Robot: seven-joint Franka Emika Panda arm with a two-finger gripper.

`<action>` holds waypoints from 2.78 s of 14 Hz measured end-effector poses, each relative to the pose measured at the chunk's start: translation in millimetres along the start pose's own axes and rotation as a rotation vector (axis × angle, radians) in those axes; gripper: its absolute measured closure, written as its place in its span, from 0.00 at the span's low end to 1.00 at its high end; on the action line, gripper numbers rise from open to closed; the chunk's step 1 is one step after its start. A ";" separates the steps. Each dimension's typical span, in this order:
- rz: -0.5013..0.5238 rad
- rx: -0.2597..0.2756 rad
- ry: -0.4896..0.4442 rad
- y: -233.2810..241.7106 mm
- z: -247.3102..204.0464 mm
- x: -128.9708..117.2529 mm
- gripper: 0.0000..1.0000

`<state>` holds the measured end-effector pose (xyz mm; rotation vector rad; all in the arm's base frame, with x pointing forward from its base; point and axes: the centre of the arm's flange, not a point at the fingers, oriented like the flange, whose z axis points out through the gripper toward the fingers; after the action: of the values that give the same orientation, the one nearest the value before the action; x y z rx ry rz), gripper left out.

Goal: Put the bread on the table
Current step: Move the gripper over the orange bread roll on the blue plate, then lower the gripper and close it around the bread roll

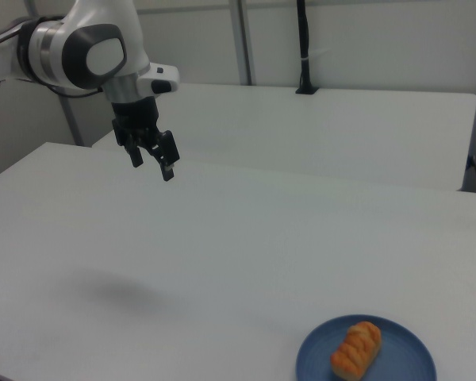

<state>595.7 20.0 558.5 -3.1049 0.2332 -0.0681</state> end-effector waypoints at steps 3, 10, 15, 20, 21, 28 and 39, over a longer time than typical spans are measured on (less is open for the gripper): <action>0.017 -0.007 -0.033 11.0 -3.2 -4.8 0.00; 0.036 -0.009 -0.021 53.7 -15.9 -3.8 0.00; -0.001 -0.035 -0.029 203.1 -12.0 -5.4 0.00; 0.061 -0.080 0.075 334.6 14.7 -9.7 0.00; 0.070 -0.105 0.087 353.4 31.0 -11.2 0.00; 0.091 -0.166 0.086 426.7 124.7 -14.7 0.00; 0.071 -0.150 0.053 417.8 218.2 -6.4 0.03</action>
<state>537.2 -386.8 327.6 -3.2431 0.3669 -0.1384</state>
